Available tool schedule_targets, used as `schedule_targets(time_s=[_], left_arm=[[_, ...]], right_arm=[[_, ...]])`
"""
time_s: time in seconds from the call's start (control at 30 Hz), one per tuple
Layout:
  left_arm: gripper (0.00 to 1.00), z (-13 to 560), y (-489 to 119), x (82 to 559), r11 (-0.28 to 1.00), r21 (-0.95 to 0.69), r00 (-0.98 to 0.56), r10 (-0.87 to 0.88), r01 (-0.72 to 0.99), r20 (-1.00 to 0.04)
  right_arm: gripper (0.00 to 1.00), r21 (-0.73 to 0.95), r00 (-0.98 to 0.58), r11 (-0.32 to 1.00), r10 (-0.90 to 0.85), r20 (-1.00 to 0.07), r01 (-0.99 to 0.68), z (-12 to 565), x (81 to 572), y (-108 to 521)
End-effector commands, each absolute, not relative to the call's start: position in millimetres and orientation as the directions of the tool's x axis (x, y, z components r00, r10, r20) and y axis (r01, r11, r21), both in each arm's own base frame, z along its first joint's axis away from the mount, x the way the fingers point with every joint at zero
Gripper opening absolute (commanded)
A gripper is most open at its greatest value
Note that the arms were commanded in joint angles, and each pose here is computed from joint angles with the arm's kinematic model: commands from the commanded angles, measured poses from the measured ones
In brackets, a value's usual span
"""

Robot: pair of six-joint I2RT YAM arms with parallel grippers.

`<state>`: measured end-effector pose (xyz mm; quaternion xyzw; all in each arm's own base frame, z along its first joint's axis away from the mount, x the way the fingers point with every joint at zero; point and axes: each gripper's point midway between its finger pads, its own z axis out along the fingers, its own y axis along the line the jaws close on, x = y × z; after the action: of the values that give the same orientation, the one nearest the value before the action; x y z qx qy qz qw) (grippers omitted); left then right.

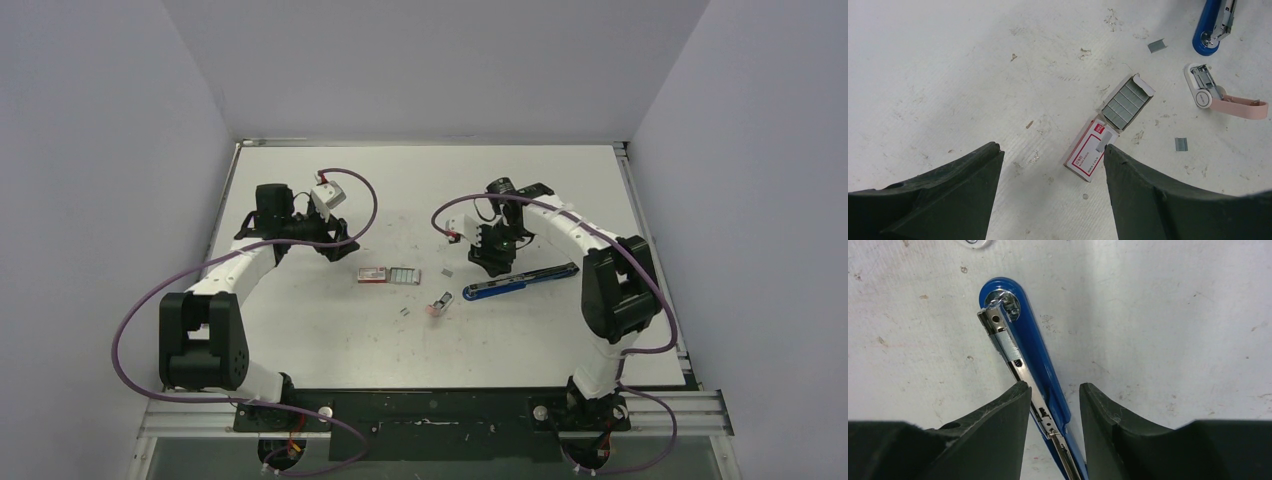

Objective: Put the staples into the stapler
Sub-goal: Adjust the staple in the stapler.

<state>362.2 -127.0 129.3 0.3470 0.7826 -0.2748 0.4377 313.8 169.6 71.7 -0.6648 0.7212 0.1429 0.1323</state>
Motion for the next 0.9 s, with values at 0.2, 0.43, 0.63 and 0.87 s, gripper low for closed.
schedule_targets(time_s=[0.2, 0.43, 0.63, 0.87], left_arm=[[0.72, 152, -126, 369, 0.609, -0.072, -0.304, 0.288, 0.790, -0.908], [0.72, 151, -125, 369, 0.610, -0.070, -0.305, 0.290, 0.789, -0.907], [0.72, 150, -125, 370, 0.610, -0.074, -0.308, 0.290, 0.789, -0.906], [0.72, 148, -125, 369, 0.609, -0.075, -0.310, 0.291, 0.790, -0.905]], right_arm=[[0.41, -0.034, -0.070, 0.091, -0.918, -0.391, -0.995, 70, 310, 163], [0.41, -0.028, -0.074, 0.092, -0.919, -0.388, -0.995, 64, 310, 162], [0.41, -0.027, -0.074, 0.091, -0.921, -0.382, -0.995, 59, 310, 162], [0.41, -0.029, -0.077, 0.095, -0.924, -0.374, -0.995, 53, 309, 160]])
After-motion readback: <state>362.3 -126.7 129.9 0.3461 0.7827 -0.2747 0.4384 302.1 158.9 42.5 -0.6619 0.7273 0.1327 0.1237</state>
